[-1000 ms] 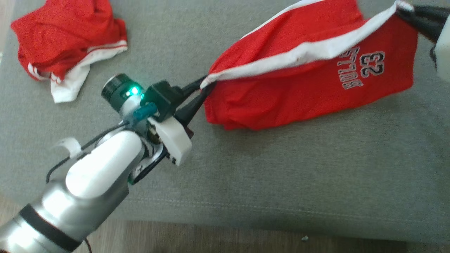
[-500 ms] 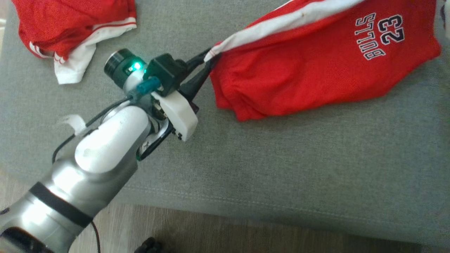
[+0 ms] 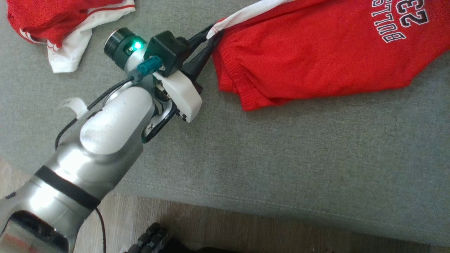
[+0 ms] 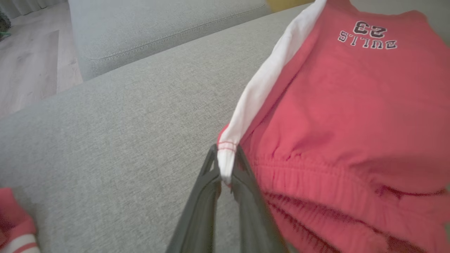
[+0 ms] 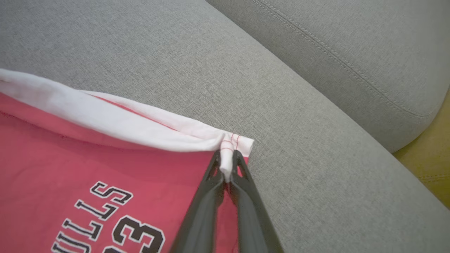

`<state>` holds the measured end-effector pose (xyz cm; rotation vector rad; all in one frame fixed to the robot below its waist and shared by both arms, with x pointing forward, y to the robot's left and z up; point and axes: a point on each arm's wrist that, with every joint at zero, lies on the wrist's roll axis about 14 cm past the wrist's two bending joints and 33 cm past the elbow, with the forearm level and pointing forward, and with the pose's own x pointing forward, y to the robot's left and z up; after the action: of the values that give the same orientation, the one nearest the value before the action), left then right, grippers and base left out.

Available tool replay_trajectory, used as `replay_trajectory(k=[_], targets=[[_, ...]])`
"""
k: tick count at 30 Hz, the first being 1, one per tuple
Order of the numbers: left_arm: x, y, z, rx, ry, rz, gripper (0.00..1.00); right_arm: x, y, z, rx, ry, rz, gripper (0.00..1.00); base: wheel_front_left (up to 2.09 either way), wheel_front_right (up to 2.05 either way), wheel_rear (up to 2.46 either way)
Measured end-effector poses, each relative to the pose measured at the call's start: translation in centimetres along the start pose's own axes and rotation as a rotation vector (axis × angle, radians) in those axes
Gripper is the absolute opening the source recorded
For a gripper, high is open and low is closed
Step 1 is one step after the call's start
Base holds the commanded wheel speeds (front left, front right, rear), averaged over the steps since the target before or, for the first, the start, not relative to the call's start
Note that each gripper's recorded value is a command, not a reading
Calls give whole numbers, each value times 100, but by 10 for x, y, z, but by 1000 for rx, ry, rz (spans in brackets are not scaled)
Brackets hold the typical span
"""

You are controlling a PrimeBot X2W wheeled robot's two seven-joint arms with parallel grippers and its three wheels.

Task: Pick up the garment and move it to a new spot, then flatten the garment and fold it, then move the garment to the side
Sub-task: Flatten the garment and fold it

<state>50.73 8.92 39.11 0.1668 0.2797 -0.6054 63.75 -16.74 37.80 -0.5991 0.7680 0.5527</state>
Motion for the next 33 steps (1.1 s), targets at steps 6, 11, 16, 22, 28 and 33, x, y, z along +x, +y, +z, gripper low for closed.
replay_trajectory(k=[6,11,16,22,28,33], targets=[[3,3,-8,-11,17,14,86,9,3,0,23,-15,9,100,0,0,0],[5,7,-5,-3,14,25,100,7,-6,14,90,-92,-19,100,0,0,0],[3,13,12,5,-27,62,100,-8,-18,31,142,-184,-60,100,0,0,0],[-12,25,42,-78,-124,174,100,-38,-13,61,182,-372,-79,100,0,0,0],[-40,31,76,-191,-256,281,100,-72,12,73,217,-558,-75,100,0,0,0],[-67,22,85,-187,-301,334,100,-106,16,63,271,-646,-126,100,0,0,0]])
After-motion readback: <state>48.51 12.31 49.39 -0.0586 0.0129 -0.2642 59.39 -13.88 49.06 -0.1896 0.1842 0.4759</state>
